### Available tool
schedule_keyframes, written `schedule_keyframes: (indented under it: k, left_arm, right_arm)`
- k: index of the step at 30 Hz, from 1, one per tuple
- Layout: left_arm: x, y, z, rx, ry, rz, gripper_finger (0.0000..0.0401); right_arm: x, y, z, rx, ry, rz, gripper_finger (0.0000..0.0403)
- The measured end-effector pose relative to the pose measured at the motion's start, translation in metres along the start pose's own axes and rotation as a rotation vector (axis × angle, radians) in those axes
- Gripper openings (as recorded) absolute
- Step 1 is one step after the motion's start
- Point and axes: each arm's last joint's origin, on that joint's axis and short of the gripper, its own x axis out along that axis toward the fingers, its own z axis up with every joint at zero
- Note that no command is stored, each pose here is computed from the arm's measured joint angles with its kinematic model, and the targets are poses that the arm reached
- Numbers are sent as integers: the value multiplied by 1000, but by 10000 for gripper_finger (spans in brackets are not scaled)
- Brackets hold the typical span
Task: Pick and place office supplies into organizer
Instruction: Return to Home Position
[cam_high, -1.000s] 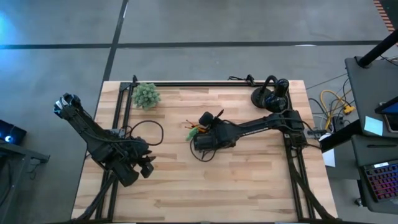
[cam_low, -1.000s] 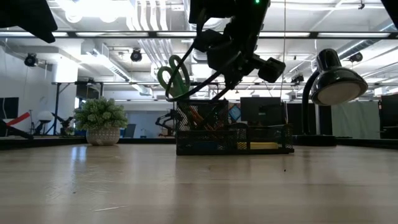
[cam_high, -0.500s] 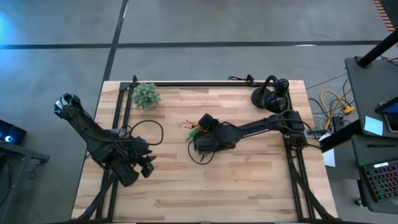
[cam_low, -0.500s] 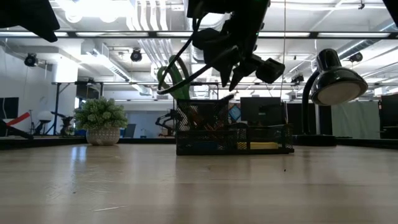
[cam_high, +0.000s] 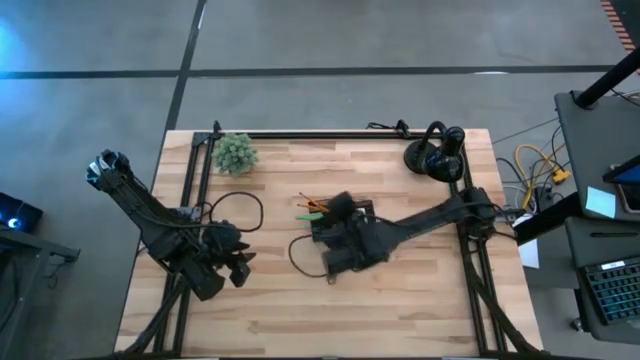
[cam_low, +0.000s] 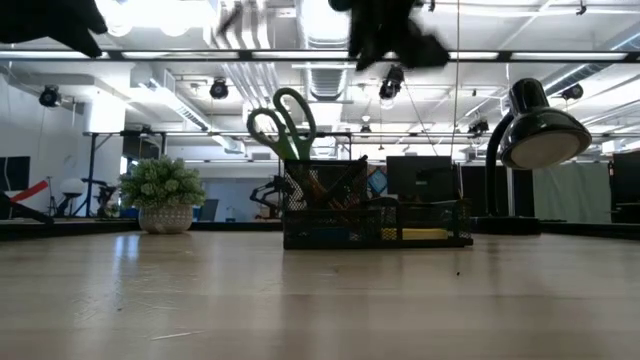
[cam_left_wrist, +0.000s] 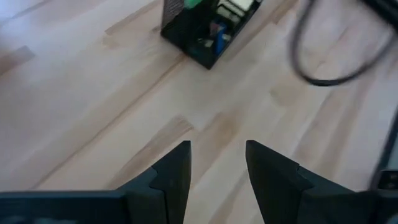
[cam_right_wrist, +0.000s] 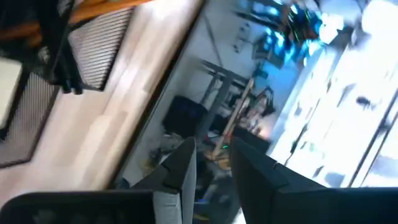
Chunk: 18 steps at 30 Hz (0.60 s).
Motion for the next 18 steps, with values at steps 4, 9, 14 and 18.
schedule_keyframes:
  k: [4,9,14,18]
  left_arm:
    - [1,-4,0,-31,-17,-39,139]
    - [1,-6,0,-46,-19,-59,139]
    - [1,-14,2,-99,-42,-123,139]
    - [3,-22,2,-137,-73,-175,139]
  right_arm:
    - [-48,-16,-25,365,-22,59,89]
    - [-78,-27,-35,846,-130,418,89]
    - [-92,-28,-49,1310,-16,771,89]
    - [-125,-18,-42,1381,-173,824,89]
